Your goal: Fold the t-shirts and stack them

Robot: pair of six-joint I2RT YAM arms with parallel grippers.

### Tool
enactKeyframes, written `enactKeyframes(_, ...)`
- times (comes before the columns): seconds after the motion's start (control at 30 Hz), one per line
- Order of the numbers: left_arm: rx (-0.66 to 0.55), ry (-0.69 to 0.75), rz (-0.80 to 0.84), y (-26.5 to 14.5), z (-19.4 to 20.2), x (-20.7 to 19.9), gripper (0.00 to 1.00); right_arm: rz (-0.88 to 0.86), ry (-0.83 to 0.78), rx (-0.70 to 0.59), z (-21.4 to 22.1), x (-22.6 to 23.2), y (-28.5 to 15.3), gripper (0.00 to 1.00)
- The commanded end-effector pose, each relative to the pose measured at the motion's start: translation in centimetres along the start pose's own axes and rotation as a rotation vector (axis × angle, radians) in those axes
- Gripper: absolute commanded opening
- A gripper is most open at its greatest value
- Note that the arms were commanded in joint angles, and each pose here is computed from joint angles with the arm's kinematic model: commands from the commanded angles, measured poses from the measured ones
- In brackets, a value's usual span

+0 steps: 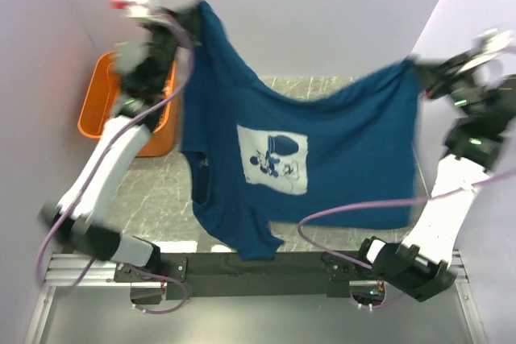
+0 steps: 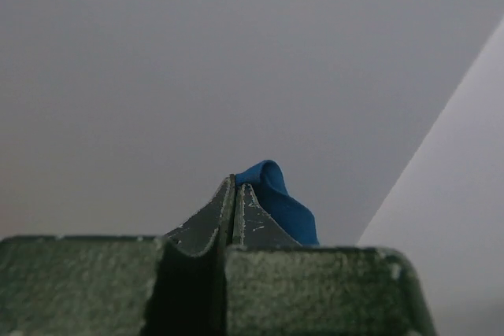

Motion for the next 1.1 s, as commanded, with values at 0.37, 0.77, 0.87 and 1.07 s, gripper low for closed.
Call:
enactKeyframes(0.37, 0.584, -0.107, -0.423, 5.4, 33.5, 17.3, 0.0, 0.303, 0.211, 0.426, 30.6, -11.0, 8.5, 0.0)
enactKeyframes(0.77, 0.587, -0.157, -0.426, 5.9, 34.2, 19.1, 0.01, 0.445, 0.251, 0.411, 31.0, -14.8, 11.8, 0.0)
enactKeyframes(0.87, 0.573, -0.155, -0.391, 6.3, 33.5, 18.7, 0.01, 0.427, 0.26, 0.426, 31.2, -15.1, 12.5, 0.0)
enactKeyframes(1.07, 0.523, -0.164, -0.379, 7.5, 31.5, 18.8, 0.01, 0.408, 0.248, 0.447, 30.5, -16.9, 14.6, 0.0)
Point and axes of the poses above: each gripper's point midway between its finger pads, its own y axis out along the fingers, its own x axis along the line the jaws close on, z = x × y, the point moved 4 cm from there along -y, back along the fingers, and after that the axes turned 4 degrees about -y, right-handed, at the moved point
